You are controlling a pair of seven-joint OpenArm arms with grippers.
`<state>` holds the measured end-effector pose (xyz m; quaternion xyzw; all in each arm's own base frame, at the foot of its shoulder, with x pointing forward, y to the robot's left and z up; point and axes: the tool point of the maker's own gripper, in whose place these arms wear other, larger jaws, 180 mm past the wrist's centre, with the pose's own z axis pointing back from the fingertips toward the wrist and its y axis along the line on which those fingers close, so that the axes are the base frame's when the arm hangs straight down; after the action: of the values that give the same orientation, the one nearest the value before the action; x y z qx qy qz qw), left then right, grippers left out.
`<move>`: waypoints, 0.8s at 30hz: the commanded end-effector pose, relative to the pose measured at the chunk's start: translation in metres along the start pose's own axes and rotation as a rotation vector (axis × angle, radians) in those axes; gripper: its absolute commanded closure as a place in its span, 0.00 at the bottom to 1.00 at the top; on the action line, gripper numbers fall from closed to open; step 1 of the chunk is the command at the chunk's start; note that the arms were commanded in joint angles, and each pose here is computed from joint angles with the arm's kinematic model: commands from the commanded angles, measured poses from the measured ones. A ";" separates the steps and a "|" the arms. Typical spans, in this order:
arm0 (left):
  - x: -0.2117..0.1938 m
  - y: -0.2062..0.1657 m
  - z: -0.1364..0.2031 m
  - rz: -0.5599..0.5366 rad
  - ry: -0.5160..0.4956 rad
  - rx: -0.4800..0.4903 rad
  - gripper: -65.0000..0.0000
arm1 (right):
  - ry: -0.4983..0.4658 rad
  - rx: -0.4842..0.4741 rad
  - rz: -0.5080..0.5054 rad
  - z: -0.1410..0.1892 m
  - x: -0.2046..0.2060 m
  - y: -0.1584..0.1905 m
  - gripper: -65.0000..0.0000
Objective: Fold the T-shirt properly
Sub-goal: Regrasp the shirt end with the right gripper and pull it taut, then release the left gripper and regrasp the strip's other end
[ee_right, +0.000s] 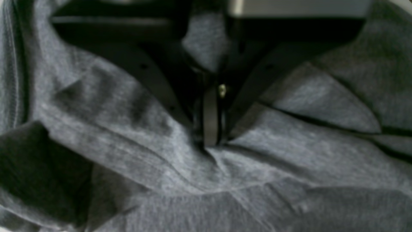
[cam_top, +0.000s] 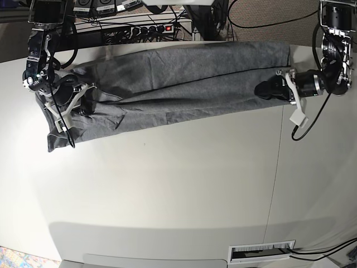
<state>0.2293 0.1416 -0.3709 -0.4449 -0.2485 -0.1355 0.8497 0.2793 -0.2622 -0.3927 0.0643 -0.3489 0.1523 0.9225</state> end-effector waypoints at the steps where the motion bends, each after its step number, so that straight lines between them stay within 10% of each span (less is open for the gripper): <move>1: 0.014 -0.005 0.008 -0.018 -0.033 -0.020 0.71 | 0.045 -0.028 0.020 0.003 -0.006 -0.008 1.00; 24: -0.035 0.070 0.114 0.208 -0.070 0.420 0.63 | 0.048 -0.028 0.020 0.004 -0.006 -0.009 1.00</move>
<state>0.1871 0.2694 -0.3956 -0.2885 -0.2329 0.0295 0.9282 0.2789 -0.2624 -0.3931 0.0639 -0.3474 0.1525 0.9230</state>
